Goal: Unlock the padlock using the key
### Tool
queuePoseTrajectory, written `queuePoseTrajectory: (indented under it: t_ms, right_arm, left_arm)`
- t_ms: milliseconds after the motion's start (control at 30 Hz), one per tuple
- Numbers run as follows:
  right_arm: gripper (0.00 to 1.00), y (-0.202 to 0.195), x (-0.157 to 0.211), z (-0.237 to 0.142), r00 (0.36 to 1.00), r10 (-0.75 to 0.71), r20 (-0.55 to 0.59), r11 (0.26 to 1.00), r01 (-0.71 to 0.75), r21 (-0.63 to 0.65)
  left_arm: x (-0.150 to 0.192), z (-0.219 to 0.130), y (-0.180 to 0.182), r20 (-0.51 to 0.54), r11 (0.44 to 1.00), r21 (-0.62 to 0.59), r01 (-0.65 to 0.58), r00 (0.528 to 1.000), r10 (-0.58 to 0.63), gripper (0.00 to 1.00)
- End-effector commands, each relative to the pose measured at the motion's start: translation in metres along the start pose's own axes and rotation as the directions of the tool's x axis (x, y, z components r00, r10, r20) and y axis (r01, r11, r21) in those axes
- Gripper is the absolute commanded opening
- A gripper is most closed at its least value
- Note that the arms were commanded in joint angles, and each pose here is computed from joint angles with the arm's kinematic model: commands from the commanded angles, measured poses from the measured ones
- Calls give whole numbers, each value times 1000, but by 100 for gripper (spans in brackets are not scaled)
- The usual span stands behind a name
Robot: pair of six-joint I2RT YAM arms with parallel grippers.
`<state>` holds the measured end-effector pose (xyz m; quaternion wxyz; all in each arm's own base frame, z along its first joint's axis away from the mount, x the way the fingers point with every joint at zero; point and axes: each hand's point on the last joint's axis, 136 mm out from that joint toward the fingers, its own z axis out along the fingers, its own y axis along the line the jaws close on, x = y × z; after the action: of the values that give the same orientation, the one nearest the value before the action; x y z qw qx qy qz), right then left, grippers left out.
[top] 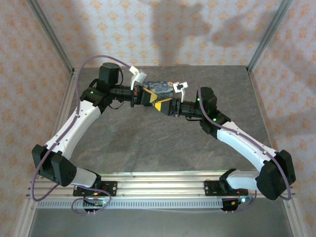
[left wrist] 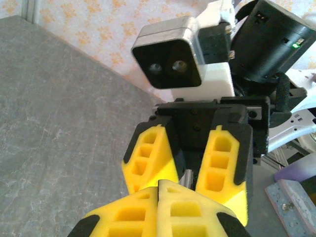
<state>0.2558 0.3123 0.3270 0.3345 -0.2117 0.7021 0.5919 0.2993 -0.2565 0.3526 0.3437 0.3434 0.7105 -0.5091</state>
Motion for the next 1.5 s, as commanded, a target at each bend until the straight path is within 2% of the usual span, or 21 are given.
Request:
queuePoseTrajectory:
  t_ms: [0, 133, 200, 367, 533, 567, 633, 667, 833, 933, 1067, 1233, 1467]
  right_arm:
    - [38, 25, -14, 5, 997, -77, 14, 993, 77, -84]
    - [33, 24, -15, 8, 997, -75, 13, 993, 76, -89]
    - [27, 25, -16, 8, 997, -79, 15, 992, 80, -95]
    - [1, 27, -16, 9, 996, -84, 12, 991, 85, -106]
    - [0, 24, -17, 8, 996, -79, 41, 991, 83, -103]
    - [0, 23, -17, 8, 996, -73, 48, 992, 78, -104]
    - [0, 21, -17, 9, 997, -66, 50, 992, 71, -107]
    - [0, 20, -16, 9, 997, -64, 49, 992, 69, -105]
    - [0, 13, -17, 9, 996, -58, 63, 994, 64, -88]
    - [0, 11, -17, 10, 996, -57, 66, 994, 63, -86]
    - [0, 4, -12, 12, 997, -62, 43, 996, 65, -68]
    - [0, -5, -5, 14, 997, -74, 9, 997, 75, -35]
    - [0, -14, 2, 15, 995, -95, -31, 995, 96, 19]
  left_arm:
    - [-8, 1, -11, 4, 999, 39, -3, 1000, 3, 0]
    - [-7, 2, -14, 0, 999, 49, -1, 1000, 1, 0]
    - [-6, 3, -15, -4, 999, 53, 1, 1000, -1, 0]
    - [-7, 4, -13, -7, 999, 45, 9, 1000, -8, 0]
    - [-11, 5, -4, 5, 999, 0, 38, 999, -38, 0]
    - [-12, 5, -2, 12, 999, -8, 44, 999, -44, 4]
    - [-13, 5, -2, 26, 998, -12, 54, 998, -54, 22]
    - [-15, 4, -3, 33, 998, -9, 58, 998, -58, 26]
    - [-12, 3, -2, 43, 996, -15, 84, 996, -83, 33]
    - [-12, 1, 1, 67, 995, -16, 103, 993, -102, 31]
    - [-11, 0, 0, 83, 994, -6, 107, 991, -106, 14]
    - [-10, -2, -4, 82, 996, -8, 89, 993, -88, 0]
    - [-11, -4, -6, 83, 997, -12, 76, 994, -74, 0]
